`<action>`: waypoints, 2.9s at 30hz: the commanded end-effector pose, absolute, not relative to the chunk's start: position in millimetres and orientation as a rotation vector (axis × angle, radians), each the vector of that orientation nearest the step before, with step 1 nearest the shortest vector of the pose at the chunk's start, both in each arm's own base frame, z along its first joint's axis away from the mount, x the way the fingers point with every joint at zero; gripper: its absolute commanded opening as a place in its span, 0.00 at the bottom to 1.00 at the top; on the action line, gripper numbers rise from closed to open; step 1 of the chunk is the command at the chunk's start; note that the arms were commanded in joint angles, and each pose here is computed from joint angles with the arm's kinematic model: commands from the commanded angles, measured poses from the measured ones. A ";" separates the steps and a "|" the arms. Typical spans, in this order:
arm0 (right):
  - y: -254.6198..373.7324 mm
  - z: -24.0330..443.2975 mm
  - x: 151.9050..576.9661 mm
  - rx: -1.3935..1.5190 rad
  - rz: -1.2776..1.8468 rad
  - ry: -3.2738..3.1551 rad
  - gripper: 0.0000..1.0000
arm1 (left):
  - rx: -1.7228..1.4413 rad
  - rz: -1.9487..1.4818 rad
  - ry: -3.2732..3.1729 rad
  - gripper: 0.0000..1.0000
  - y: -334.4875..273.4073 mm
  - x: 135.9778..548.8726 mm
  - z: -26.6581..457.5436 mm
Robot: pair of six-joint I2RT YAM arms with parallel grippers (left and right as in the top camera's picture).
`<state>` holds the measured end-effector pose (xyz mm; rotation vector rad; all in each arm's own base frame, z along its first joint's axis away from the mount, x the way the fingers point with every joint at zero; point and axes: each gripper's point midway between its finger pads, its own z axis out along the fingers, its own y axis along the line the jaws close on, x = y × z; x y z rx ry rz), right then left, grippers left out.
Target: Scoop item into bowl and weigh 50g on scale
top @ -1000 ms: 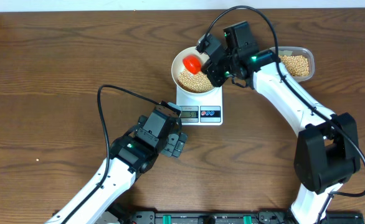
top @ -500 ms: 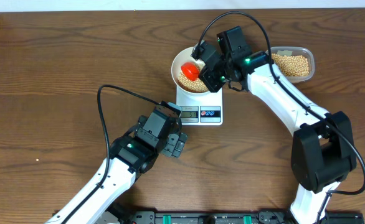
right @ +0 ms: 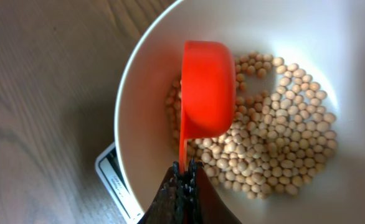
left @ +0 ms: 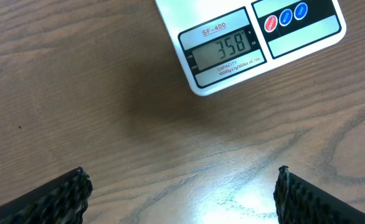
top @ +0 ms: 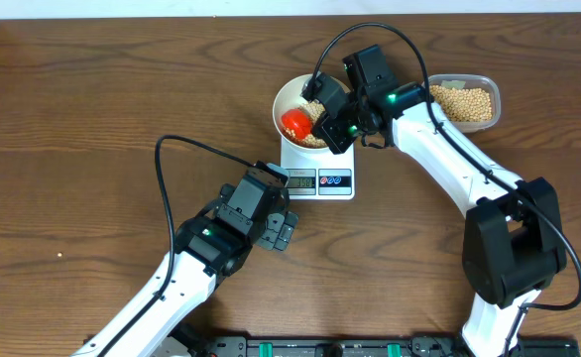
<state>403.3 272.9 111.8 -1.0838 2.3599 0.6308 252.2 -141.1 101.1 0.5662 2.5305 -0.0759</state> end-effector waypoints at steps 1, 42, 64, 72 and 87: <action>272.0 107.2 402.0 -1.038 0.734 2.390 0.01 | 0.589 -0.064 2.534 0.96 -140.8 251.0 97.9; 231.8 201.3 432.8 -0.874 0.948 2.139 0.01 | 0.589 -0.064 2.534 0.96 -140.8 251.0 97.9; 149.1 271.2 434.3 -0.667 1.011 2.039 0.01 | 0.589 -0.064 2.534 0.96 -140.8 251.0 97.9; 57.3 278.2 438.6 -0.420 0.926 2.088 0.01 | 0.589 -0.064 2.534 0.96 -140.8 251.0 97.9; -54.0 212.0 436.3 -0.126 0.381 2.419 0.01 | 0.589 -0.064 2.534 0.96 -140.8 251.0 97.9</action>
